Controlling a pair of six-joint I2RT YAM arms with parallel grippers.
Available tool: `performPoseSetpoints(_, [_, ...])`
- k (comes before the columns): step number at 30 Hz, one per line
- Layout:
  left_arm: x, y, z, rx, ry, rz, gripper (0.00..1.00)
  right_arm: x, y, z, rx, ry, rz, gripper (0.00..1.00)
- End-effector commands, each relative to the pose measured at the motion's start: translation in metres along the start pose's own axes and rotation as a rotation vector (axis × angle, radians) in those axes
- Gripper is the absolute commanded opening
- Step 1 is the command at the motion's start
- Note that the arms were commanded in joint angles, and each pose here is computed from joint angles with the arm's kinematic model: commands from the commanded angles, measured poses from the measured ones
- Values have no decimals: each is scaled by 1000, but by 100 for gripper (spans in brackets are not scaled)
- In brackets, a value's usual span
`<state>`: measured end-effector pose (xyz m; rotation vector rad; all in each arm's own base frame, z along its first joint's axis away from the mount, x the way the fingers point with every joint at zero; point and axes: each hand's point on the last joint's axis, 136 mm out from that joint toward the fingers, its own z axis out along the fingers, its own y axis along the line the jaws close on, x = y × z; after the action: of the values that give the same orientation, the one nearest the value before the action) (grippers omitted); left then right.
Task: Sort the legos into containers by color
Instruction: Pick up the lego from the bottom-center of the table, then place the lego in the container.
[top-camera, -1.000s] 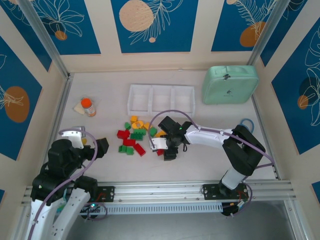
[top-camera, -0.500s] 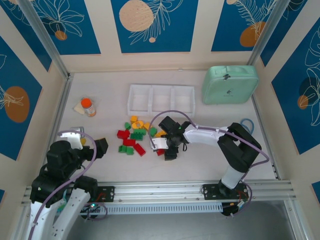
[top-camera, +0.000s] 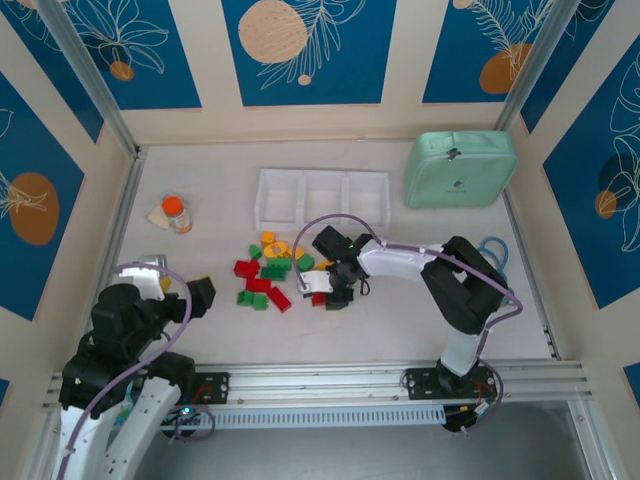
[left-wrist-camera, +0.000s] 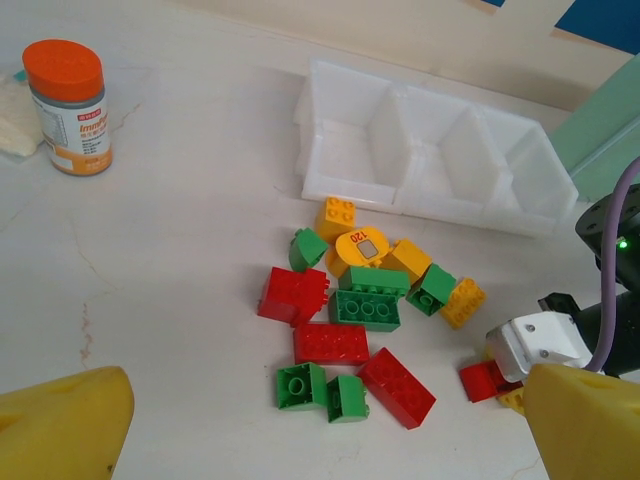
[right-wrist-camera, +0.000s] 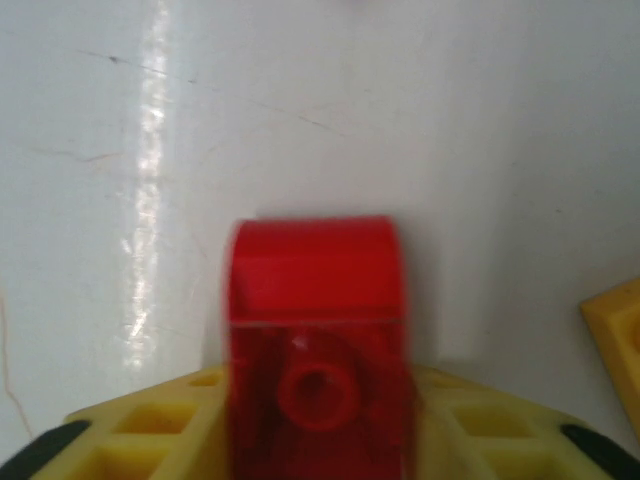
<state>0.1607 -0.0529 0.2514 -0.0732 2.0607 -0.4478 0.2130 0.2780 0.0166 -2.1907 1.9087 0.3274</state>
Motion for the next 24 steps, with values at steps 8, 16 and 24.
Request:
performPoseSetpoints(8, [-5,1,-5,5,-58,1,99,-41,4,-68,-21,-222,135,15])
performPoseSetpoints(16, [-5,-1,-5,14,-55,6,99,-46,-77,-164,281,-486,379,2])
performPoseSetpoints(24, [-5,-2,-4,21,-55,10,99,18,-169,-178,489,-387,909,0])
